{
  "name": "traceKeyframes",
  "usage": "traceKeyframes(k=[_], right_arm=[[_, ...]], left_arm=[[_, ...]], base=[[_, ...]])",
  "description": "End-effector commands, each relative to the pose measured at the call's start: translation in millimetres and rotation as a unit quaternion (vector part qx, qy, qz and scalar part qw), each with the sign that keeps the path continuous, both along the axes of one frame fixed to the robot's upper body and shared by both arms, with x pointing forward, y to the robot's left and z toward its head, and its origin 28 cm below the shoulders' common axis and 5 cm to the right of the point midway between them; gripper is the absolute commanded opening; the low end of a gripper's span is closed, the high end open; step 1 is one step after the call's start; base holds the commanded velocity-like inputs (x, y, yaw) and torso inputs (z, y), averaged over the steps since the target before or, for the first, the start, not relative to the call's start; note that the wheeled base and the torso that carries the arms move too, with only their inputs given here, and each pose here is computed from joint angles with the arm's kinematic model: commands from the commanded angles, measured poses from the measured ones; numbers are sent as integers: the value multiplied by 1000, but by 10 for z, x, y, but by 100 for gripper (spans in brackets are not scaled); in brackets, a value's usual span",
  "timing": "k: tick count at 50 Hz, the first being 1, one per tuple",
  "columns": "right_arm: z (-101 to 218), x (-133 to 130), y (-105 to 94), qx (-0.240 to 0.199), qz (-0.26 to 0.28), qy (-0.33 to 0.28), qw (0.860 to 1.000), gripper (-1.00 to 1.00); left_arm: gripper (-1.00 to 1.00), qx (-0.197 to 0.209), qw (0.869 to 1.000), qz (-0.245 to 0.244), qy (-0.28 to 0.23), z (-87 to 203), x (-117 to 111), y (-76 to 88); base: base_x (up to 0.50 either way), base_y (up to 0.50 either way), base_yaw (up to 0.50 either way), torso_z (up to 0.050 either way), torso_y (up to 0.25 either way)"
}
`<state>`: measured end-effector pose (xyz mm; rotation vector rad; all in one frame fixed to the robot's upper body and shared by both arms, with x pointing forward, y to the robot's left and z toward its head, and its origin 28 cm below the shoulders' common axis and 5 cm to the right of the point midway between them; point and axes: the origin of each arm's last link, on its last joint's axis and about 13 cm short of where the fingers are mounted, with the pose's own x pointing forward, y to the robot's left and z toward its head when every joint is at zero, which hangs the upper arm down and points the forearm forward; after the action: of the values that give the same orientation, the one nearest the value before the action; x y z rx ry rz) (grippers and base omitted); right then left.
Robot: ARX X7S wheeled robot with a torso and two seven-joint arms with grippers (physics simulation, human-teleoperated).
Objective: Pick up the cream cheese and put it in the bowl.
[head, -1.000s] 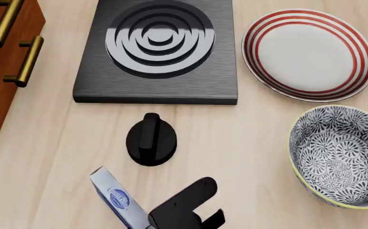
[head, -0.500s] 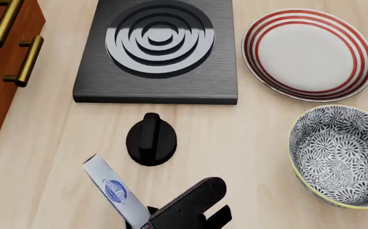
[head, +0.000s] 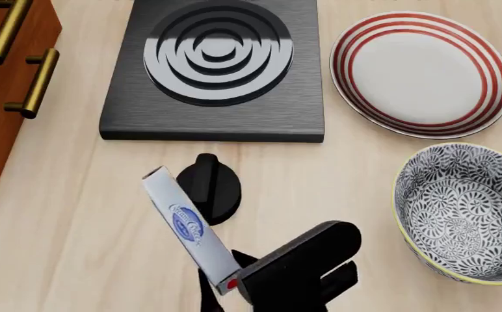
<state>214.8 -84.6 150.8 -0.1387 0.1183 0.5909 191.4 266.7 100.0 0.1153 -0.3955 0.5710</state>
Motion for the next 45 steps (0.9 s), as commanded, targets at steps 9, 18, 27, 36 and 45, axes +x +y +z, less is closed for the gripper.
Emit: traceKeyframes(k=[9,18,27,36,45], right_arm=[[322,-62,-159,2,-62,-31,998,-100],[507,-106,-269,7,-105,-40,994,-100],[650,-159,-356,17,-147,-35,988,-100],[820,-198,-440,38,-192,-31,980,-100],[942,-228,-541,47,-231,-25,972,-100]], left_arm=[[100,1,1000,-3,4,-5,5,-2],[100,2,1000,-3,2,-1,-1,-5],[100,2,1000,-3,2,-6,-1,-3],[100,1,1000,-4,2,-6,-3,-3],[100,2,1000,-3,3,-10,-5,-2]], base=[[0,0,0,0,0],[0,0,0,0,0],[0,0,0,0,1],[0,0,0,0,0],[0,0,0,0,1]])
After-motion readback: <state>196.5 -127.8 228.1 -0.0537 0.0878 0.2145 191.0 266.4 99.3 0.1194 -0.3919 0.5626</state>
